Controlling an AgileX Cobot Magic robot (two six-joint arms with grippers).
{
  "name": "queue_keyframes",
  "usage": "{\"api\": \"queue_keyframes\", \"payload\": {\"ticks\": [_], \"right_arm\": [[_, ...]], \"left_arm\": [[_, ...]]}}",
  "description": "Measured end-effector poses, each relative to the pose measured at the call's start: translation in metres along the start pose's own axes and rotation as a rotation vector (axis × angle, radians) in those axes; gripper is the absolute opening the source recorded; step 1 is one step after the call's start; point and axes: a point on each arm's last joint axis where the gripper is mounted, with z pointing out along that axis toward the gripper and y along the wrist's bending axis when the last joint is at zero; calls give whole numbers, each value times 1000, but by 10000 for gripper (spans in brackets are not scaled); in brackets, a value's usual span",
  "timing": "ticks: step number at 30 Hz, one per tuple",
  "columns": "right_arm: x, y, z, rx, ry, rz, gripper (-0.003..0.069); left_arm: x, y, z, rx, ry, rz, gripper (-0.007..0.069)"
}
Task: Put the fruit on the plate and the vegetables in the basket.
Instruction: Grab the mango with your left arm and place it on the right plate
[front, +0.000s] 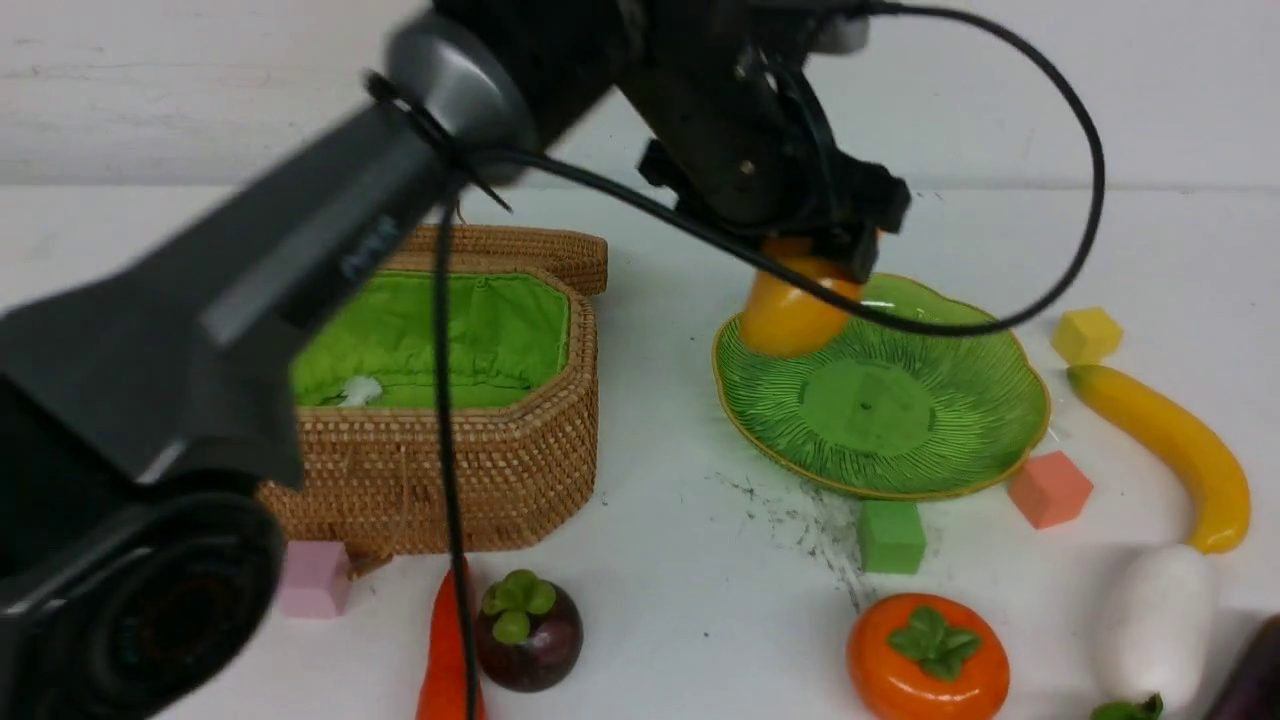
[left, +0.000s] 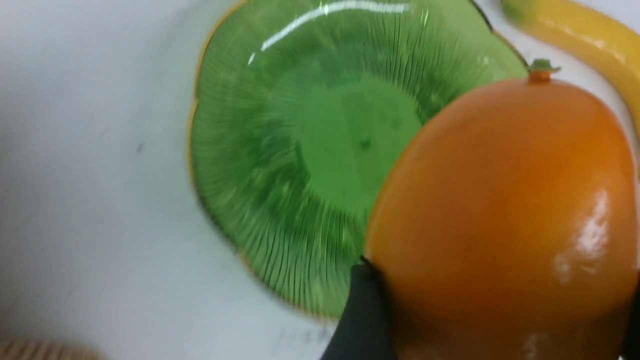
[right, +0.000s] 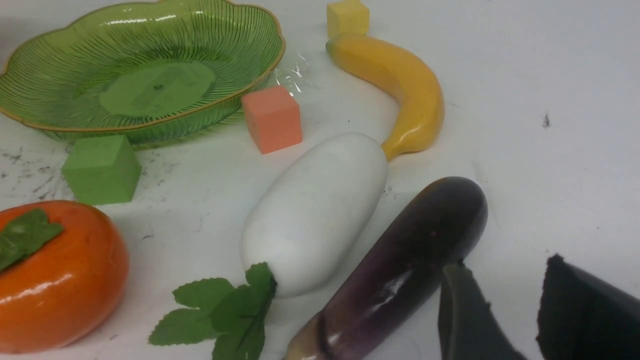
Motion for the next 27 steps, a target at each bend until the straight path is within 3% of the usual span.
{"api": "queue_keyframes", "payload": {"ticks": [6, 12, 20, 27], "right_arm": [[0, 0, 0, 0, 0, 0, 245], [0, 0, 0, 0, 0, 0, 245], [0, 0, 0, 0, 0, 0, 245], [0, 0, 0, 0, 0, 0, 245]], "left_arm": [[11, 4, 59, 0, -36, -13, 566], [35, 18, 106, -68, 41, -146, 566], [38, 20, 110, -91, 51, -192, 568], [40, 19, 98, -106, 131, -188, 616]]}}
